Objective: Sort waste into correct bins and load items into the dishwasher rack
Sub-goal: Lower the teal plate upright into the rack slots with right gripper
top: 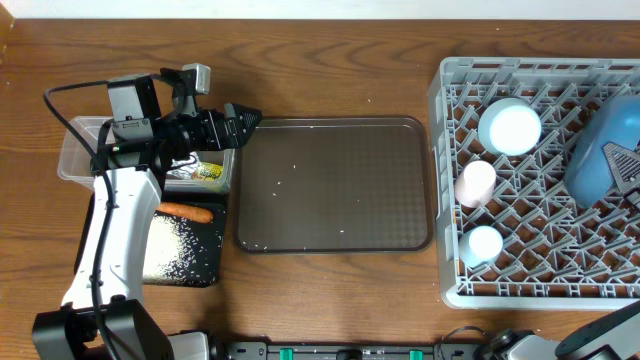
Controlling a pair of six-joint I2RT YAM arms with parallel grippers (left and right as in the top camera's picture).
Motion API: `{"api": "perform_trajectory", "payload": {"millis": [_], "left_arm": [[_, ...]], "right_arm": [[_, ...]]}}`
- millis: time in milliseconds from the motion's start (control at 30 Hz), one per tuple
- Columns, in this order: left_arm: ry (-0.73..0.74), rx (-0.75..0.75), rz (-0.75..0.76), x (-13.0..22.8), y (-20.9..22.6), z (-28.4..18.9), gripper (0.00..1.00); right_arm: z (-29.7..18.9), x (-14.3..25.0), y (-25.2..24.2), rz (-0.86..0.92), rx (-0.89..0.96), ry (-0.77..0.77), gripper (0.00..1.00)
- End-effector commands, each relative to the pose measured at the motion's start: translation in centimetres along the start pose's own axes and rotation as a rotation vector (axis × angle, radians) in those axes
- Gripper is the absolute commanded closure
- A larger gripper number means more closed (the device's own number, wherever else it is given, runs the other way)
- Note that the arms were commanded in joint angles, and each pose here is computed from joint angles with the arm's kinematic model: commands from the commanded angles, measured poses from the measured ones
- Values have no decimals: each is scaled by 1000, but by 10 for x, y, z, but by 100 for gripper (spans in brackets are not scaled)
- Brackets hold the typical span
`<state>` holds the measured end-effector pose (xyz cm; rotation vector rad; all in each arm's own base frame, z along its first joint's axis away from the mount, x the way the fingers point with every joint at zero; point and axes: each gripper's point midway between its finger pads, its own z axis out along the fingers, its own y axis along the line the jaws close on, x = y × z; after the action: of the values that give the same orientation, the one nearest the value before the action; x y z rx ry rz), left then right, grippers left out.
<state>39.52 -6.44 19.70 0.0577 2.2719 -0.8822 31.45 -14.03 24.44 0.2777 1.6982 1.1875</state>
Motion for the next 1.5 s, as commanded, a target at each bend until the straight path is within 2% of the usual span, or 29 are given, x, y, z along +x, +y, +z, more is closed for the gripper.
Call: {"api": "perform_trajectory", "payload": {"millis": [0,33,200,467,667,733,1067,1467], "left_arm": [[-8,2,-4,-1,-2,-3,0],[-8,2,-4,-1,-2,-3,0],[-8,2,-4,-1,-2,-3,0],[-8,2,-4,-1,-2,-3,0],[-8,2,-4,-1,-2,-3,0],[-8,2,-4,-1,-2,-3,0],[-8,2,-4,-1,-2,-3,0],[-8,2,-4,-1,-2,-3,0]], "right_arm": [[-20,5,-24,230,35,-57,93],[-27,2,-26,266,45,-78,87],[-52,-2,-33,377,73,-153,86],[-79,2,-39,537,93,-243,67],[-80,6,-36,637,78,-254,33],[-81,6,-36,694,71,-259,1],[-75,20,-25,972,35,-267,1],[-67,44,-9,1002,31,-261,1]]}}
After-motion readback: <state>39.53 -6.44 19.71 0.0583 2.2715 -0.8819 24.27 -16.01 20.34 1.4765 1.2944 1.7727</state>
